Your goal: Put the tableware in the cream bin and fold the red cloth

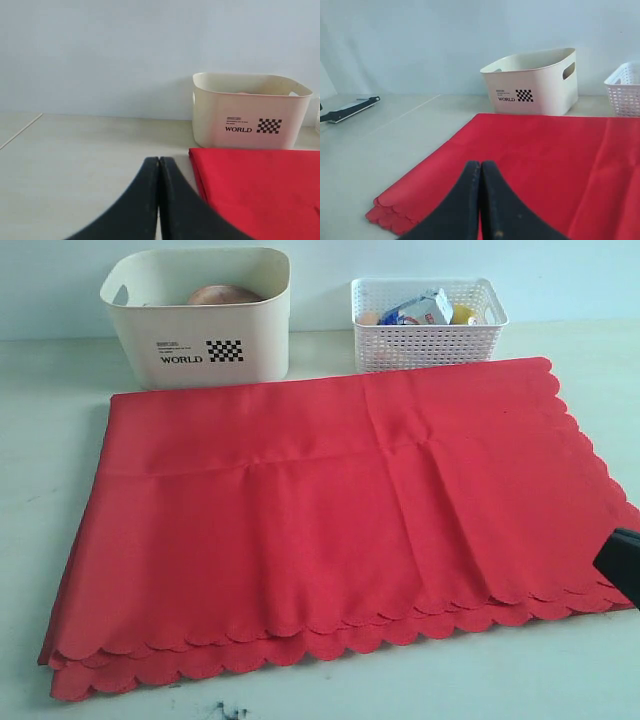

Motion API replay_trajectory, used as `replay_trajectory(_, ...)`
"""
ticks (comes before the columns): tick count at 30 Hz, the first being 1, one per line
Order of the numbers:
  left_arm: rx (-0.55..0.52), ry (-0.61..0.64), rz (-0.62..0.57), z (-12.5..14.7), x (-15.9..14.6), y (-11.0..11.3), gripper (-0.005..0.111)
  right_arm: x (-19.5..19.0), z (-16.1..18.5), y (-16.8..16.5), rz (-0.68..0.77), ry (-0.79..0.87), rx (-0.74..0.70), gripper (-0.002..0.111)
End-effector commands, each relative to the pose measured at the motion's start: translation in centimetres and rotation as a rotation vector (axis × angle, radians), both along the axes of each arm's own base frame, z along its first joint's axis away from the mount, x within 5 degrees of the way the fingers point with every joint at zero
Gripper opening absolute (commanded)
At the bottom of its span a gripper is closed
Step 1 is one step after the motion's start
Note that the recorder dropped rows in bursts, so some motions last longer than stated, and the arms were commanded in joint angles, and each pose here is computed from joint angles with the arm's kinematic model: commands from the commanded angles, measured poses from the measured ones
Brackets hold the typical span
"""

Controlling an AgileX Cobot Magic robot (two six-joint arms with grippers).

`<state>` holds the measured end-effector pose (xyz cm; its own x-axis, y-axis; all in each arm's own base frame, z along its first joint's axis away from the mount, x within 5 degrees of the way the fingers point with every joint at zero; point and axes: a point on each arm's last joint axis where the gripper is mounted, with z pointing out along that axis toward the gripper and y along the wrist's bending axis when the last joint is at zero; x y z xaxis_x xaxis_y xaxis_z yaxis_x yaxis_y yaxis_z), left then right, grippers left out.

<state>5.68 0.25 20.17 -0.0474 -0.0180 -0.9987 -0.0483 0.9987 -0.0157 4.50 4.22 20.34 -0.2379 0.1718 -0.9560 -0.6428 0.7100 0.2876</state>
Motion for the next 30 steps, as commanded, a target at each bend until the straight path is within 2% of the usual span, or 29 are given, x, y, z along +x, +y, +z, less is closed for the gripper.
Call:
replay_trajectory(1, -0.002, -0.007, -0.005, 0.0, 0.0, 0.0, 0.002, -0.2, 0.1, -0.2, -0.009, -0.032, 0.016, 0.0)
replay_trajectory(5, -0.002, -0.007, -0.005, 0.0, 0.0, 0.0, 0.002, 0.3, 0.2, -1.2, -0.182, -0.051, 0.027, 0.0)
replay_trajectory(9, -0.002, -0.007, -0.005, 0.0, 0.0, 0.0, 0.002, 1.0, -0.4, -2.9, -0.506, -0.026, -0.052, 0.0)
replay_trajectory(11, -0.002, -0.007, -0.005, 0.0, 0.0, 0.0, 0.002, 1.0, -0.8, -3.4, -0.596, 0.009, -0.109, 0.0)
replay_trajectory(13, -0.002, -0.007, -0.005, 0.0, 0.0, 0.0, 0.002, 1.1, -0.8, -3.7, -0.656, 0.017, -0.099, 0.0)
replay_trajectory(16, -0.002, -0.007, -0.005, 0.0, 0.0, 0.0, 0.002, 1.1, -0.8, -4.0, -0.696, 0.015, -0.108, 0.0)
replay_trajectory(18, -0.002, -0.007, -0.005, 0.0, 0.0, 0.0, 0.002, 1.1, -1.0, -4.0, -0.694, 0.007, -0.187, 0.0)
replay_trajectory(23, -0.002, -0.007, -0.005, 0.0, 0.0, 0.0, 0.002, 1.0, -1.6, -4.1, -0.686, 0.045, -0.265, 0.0)
replay_trajectory(30, -0.002, -0.007, -0.005, 0.0, 0.0, 0.0, 0.002, 1.0, -1.6, -4.1, -0.687, 0.046, -0.262, 0.0)
